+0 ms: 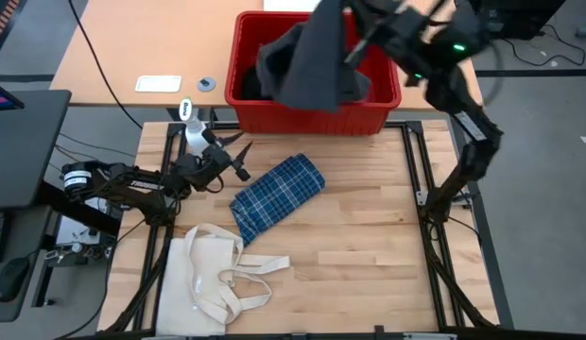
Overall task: Fold Laundry from Bin
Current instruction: Fold the gray short
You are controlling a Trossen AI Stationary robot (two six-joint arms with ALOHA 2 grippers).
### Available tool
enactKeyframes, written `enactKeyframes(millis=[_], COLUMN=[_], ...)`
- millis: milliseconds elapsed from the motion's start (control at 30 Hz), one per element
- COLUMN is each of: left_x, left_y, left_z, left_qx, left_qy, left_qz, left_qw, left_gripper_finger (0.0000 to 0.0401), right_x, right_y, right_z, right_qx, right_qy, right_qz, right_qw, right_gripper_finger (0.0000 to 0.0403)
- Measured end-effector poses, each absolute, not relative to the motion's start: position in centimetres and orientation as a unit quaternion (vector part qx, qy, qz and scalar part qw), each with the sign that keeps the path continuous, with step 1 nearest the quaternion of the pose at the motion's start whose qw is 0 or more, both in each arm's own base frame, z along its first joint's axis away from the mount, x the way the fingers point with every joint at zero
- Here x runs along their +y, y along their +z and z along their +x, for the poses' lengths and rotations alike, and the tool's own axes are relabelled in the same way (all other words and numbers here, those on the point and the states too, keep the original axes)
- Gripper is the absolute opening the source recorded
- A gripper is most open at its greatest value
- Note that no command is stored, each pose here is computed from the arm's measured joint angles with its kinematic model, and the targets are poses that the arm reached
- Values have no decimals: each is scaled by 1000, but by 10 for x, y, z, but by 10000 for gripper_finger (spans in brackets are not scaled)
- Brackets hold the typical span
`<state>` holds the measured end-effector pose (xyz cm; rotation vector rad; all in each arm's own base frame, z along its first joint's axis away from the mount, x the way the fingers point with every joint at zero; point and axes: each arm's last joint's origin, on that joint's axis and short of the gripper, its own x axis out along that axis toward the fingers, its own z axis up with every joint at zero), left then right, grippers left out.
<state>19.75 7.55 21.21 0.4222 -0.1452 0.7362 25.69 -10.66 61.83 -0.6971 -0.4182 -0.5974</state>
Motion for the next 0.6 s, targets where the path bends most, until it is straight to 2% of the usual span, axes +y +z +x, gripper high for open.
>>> enactKeyframes(millis=[100,233,400,600], left_x=[70,60,47,31], left_y=[215,214,214,214], left_z=[199,202,206,211], left_qx=[-95,-110,-129,-143], left_qy=[345,316,235,112], left_qz=[179,146,121,110], left_qw=[917,931,956,977], left_gripper_finger=[180,180,180,180], right_x=[-81,-40,5,44], right_y=[627,632,635,627], right_z=[244,231,213,213], right_qx=[-210,-236,-235,-214], right_qy=[-275,-177,-116,-29], right_qz=[-326,-322,-291,-279], right_qw=[879,899,920,936], right_gripper_finger=[10,10,11,11])
